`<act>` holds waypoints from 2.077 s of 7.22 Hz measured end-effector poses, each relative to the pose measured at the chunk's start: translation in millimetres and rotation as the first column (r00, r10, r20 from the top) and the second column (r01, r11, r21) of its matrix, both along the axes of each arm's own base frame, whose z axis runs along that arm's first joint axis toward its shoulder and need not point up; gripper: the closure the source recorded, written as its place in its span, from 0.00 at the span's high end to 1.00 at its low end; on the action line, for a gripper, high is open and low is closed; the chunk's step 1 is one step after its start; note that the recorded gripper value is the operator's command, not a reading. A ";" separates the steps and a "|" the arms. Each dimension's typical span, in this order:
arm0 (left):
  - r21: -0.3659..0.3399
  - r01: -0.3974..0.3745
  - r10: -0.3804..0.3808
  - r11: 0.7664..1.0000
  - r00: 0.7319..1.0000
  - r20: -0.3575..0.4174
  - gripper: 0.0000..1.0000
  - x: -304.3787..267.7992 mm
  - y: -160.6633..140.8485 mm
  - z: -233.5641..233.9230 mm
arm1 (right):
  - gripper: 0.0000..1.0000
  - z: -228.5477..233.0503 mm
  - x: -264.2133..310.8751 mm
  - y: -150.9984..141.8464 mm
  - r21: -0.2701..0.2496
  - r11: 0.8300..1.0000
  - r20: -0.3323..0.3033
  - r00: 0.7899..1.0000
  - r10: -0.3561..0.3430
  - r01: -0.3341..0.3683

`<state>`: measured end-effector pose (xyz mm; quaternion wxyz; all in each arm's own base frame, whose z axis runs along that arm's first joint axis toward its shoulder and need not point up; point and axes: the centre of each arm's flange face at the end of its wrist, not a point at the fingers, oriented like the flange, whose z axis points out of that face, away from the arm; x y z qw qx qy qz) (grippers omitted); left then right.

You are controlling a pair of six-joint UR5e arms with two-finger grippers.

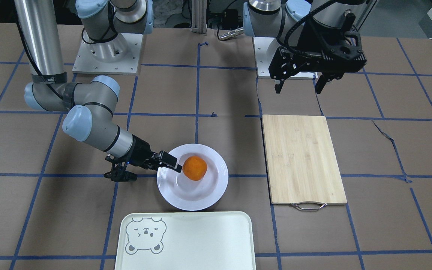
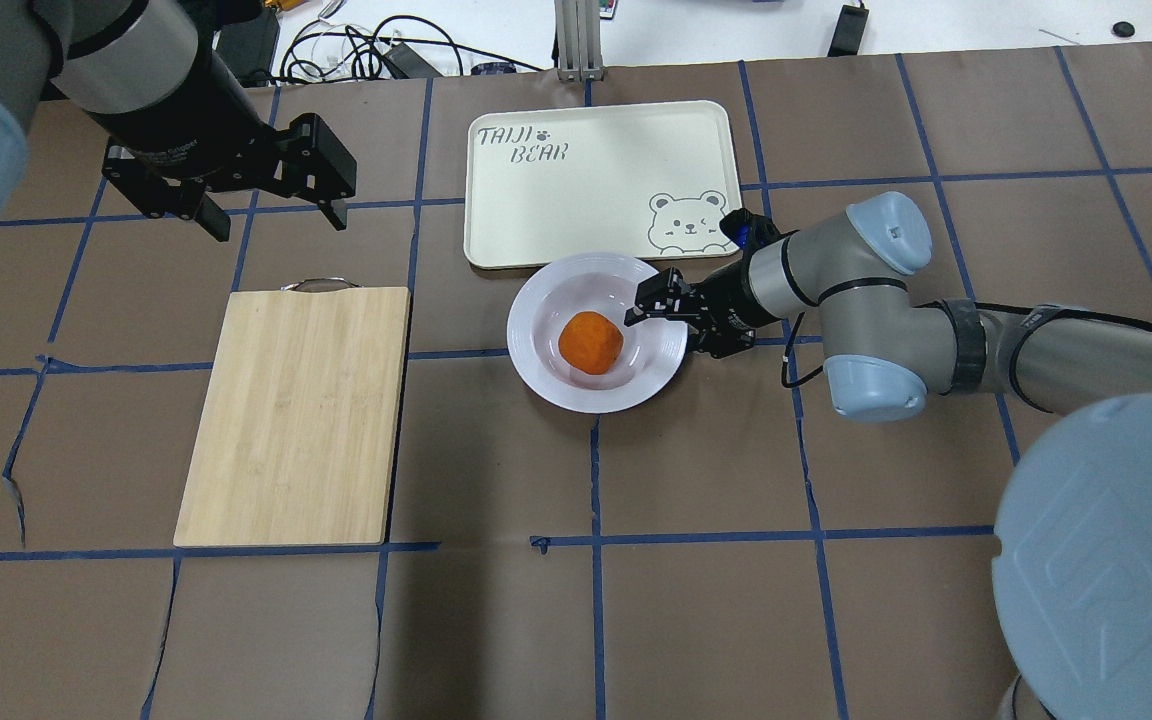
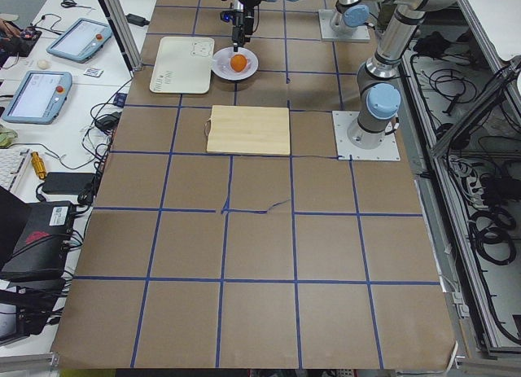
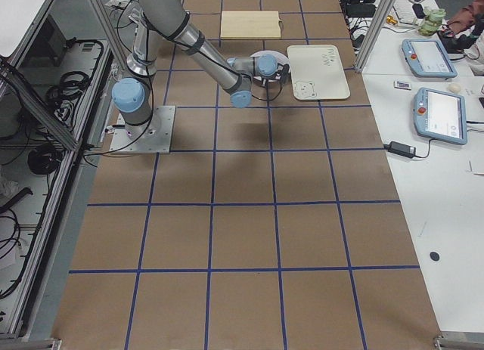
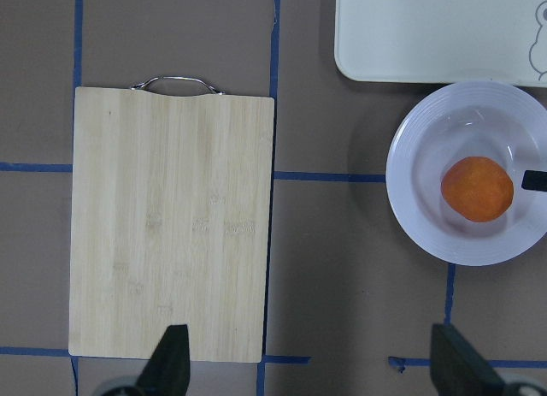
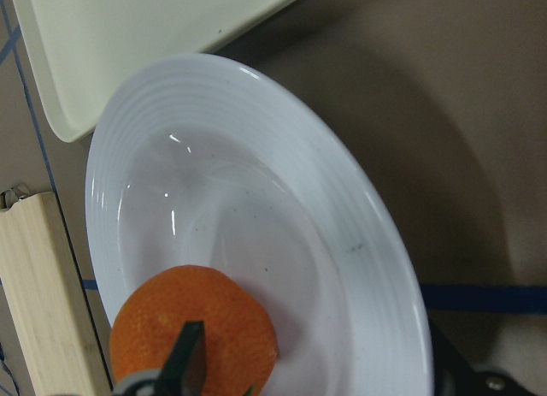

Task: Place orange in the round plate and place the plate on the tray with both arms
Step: 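Grip the rim of the white plate with the right gripper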

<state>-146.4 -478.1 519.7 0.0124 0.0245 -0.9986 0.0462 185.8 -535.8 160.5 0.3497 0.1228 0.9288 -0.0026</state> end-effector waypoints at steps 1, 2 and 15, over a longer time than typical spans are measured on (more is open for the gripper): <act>0.000 0.000 0.000 1.000 1.000 0.001 1.00 0.0 0.1 -0.3 | 0.44 -1.1 -0.4 -0.4 0.001 1.000 -0.003 1.000 0.000 0.000; 0.001 0.000 0.000 1.000 1.000 0.002 1.00 -0.1 0.1 -0.4 | 0.44 -1.5 -0.6 -0.7 0.001 1.000 -0.005 1.000 -0.001 0.001; -0.019 -0.005 0.005 1.000 1.000 0.000 1.00 2.7 -5.9 -1.6 | 0.00 22.8 -0.4 -12.9 -0.029 0.999 -0.028 0.999 -0.031 0.030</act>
